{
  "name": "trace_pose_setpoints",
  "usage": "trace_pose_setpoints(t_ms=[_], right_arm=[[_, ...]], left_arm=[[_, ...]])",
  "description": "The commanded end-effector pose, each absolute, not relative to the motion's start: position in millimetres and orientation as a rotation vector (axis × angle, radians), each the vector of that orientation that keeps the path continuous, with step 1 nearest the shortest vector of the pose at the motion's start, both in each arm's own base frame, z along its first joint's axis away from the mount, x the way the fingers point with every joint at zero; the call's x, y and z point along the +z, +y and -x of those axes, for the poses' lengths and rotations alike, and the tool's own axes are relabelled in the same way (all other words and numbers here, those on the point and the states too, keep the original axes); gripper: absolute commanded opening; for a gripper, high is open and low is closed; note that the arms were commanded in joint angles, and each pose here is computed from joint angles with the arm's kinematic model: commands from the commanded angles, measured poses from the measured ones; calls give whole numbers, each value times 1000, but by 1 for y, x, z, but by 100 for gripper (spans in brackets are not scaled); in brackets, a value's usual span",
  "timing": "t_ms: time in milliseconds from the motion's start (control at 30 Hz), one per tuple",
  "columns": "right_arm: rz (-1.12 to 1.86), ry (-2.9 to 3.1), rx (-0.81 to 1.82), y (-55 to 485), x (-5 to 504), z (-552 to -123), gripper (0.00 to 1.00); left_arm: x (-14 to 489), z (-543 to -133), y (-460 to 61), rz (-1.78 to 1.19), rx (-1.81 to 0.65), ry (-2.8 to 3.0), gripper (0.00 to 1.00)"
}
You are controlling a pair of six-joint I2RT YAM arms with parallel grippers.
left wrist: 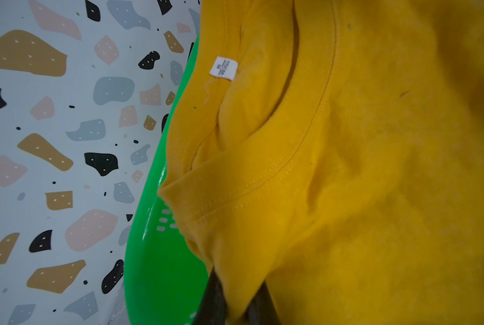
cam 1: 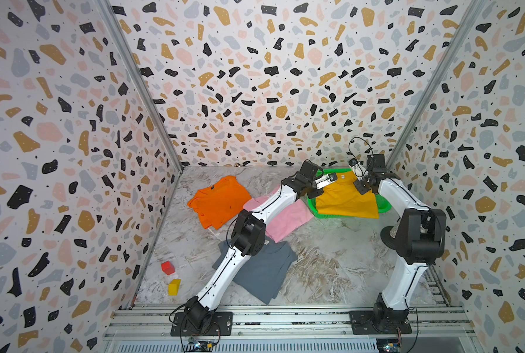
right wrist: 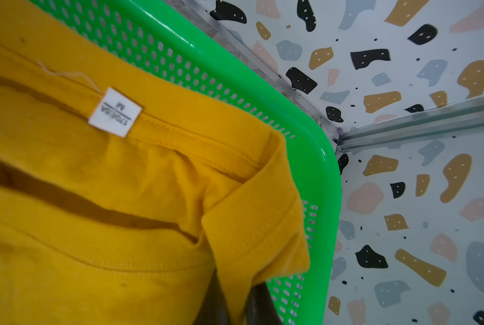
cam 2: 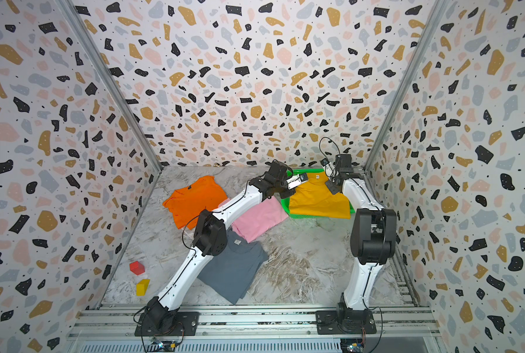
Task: Put the folded t-shirts into the basket
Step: Place the T-shirt in the bin.
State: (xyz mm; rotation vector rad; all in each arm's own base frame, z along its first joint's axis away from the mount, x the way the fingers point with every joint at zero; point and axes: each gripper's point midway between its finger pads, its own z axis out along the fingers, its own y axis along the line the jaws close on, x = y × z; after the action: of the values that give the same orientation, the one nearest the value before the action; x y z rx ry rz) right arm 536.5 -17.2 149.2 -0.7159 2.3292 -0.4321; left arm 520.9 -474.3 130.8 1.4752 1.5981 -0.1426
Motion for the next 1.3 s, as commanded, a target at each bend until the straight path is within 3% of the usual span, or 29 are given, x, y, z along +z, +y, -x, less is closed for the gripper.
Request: trace_pose_setpoints(t_ms=[0, 200, 467, 500, 667, 800, 1067, 1267], right_arm=[[706, 2259, -498, -25, 170, -557, 0], [760, 2293, -498, -24, 139, -569, 0], [806, 2329, -543, -30, 110, -580, 9], [805, 2330, -555, -32, 109, -583, 12], [793, 2344, -585, -36, 108, -592, 31], [788, 2339, -590, -37, 116, -592, 45], [789, 2300, -555, -31, 156, -582, 51], [782, 2293, -325, -3, 193, -533, 56]], left_arm=[[164, -539, -480, -1421, -74, 1470, 0], [136, -541, -479, -1458, -52, 1490, 0], [122, -549, -473, -1478, 51, 1478, 0], [123, -552, -471, -1467, 73, 1475, 2], [129, -561, -466, -1437, 169, 1462, 28], [136, -562, -460, -1427, 215, 1464, 40], [161, -551, -451, -1406, 215, 1514, 51], [203, -526, -430, -1336, 150, 1630, 57]])
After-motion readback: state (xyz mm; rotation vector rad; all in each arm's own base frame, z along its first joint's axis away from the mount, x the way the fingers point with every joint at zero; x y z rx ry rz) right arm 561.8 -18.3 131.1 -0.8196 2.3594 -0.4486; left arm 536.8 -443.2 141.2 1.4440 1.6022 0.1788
